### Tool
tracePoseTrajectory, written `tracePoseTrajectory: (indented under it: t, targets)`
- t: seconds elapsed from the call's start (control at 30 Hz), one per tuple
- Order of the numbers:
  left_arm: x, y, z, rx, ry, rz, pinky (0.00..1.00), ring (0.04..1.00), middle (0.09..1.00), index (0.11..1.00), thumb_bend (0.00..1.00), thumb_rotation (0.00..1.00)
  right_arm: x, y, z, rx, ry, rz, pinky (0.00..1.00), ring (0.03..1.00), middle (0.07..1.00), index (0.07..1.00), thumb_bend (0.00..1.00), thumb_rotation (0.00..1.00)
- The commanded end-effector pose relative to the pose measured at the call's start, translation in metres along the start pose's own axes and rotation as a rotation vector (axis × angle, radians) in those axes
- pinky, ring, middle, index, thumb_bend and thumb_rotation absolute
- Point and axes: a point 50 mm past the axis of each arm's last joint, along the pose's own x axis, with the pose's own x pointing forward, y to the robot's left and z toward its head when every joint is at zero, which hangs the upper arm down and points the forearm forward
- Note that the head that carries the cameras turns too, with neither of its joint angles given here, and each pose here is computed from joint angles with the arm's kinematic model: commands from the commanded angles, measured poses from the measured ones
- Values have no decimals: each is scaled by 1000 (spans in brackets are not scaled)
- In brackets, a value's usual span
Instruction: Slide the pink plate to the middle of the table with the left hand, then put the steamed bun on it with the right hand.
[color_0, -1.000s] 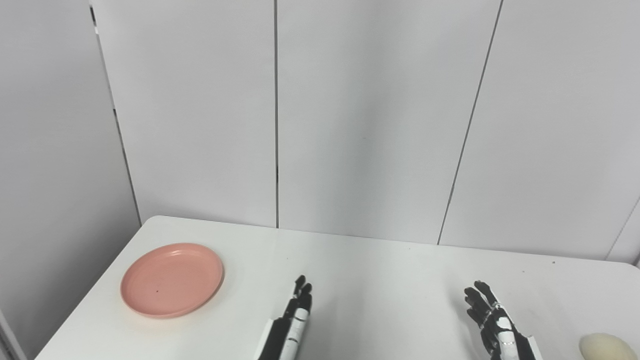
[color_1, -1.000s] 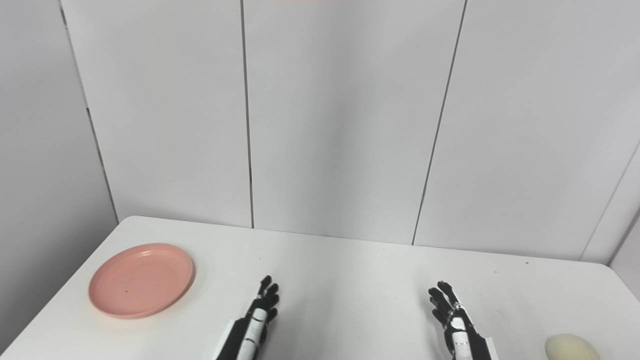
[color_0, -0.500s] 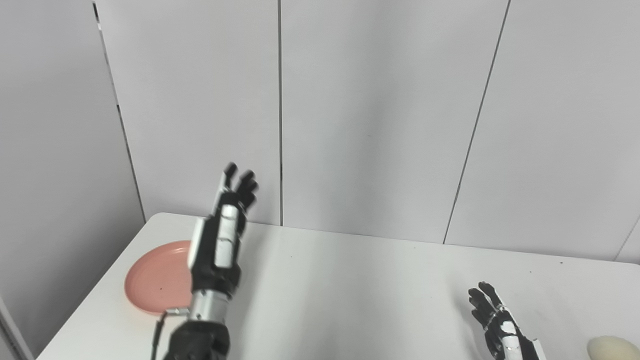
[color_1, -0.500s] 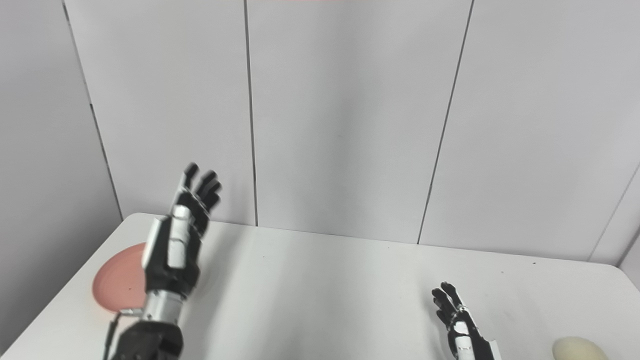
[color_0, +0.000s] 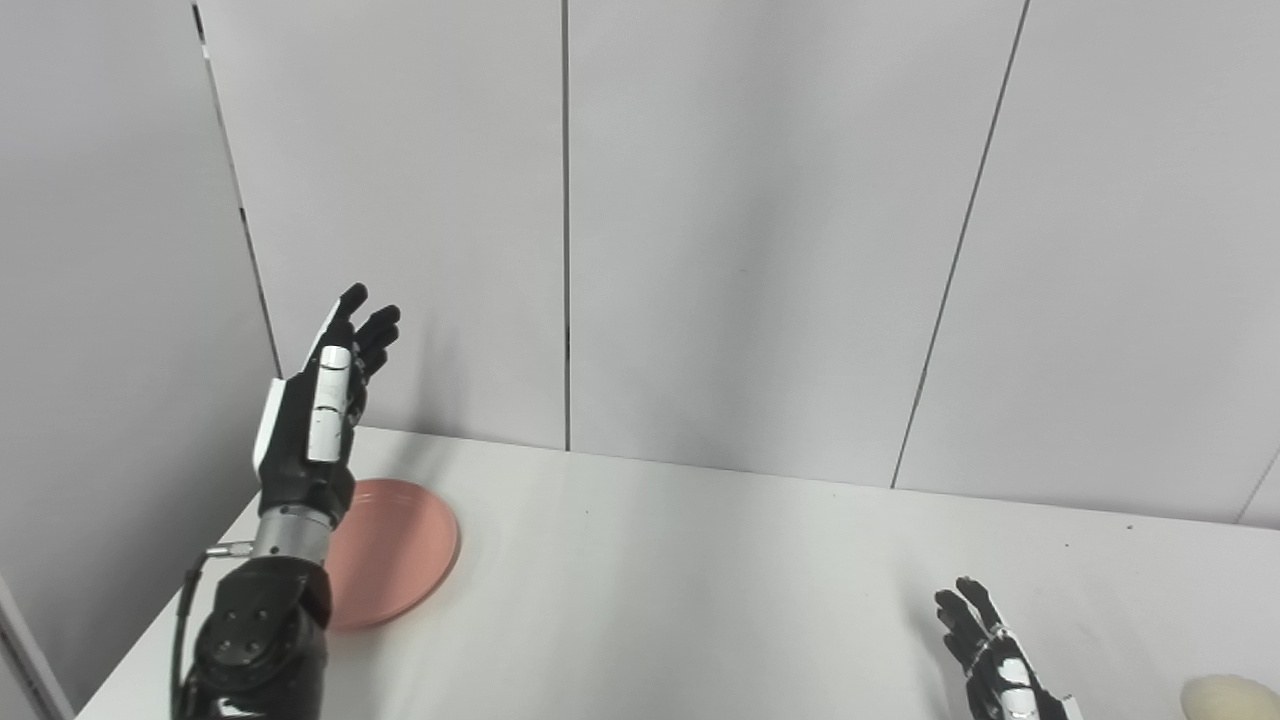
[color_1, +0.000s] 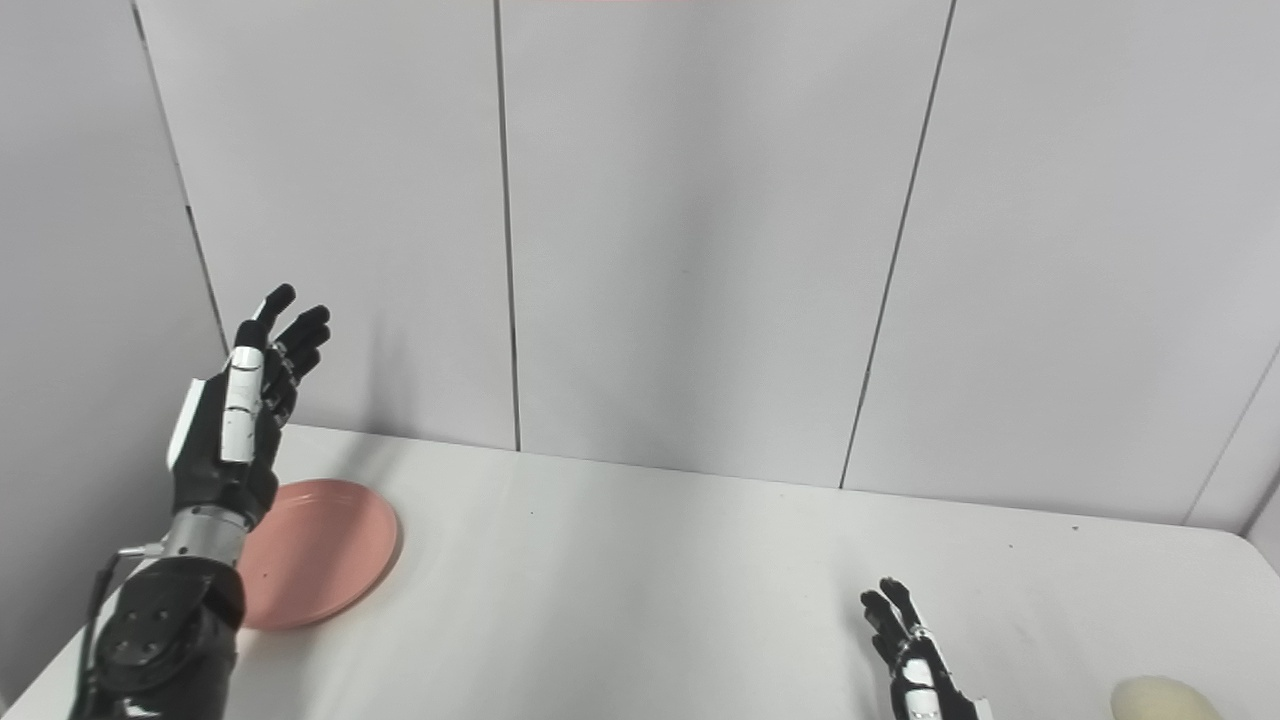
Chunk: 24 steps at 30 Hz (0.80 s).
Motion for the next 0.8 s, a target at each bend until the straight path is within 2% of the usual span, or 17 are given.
tracePoseTrajectory:
  t: [0.0, 0.07, 0.17, 0.3, 0.47, 0.67, 0.77]
  targets:
    - [20, 11, 23, 0, -54, -14, 937, 887, 853, 862, 790, 966, -29, 5, -24, 28, 120, -25, 960, 926, 894, 921, 673, 1000]
    - [22, 18, 22, 4, -44, -16, 934, 885, 851, 857, 788, 964, -29, 5, -24, 28, 121, -27, 959, 925, 892, 920, 677, 1000]
    - [29, 43, 22, 29, -21, -26, 935, 879, 851, 867, 781, 955, -29, 6, -24, 30, 122, -23, 964, 928, 893, 923, 681, 1000]
    - [36, 73, 19, 27, -7, -29, 883, 832, 809, 839, 784, 965, -29, 6, -24, 35, 122, -24, 967, 929, 893, 925, 669, 1000]
    - [40, 102, 1, 44, 14, -31, 846, 813, 802, 841, 801, 948, -29, 7, -23, 33, 128, -26, 966, 930, 891, 926, 677, 1000]
    - [36, 119, -29, 21, 29, 0, 806, 802, 809, 803, 764, 935, -31, 4, -23, 26, 131, -25, 969, 933, 895, 932, 686, 1000]
    - [34, 122, -42, 4, 40, 20, 809, 799, 796, 816, 763, 935, -31, 4, -23, 29, 133, -26, 969, 931, 889, 934, 676, 1000]
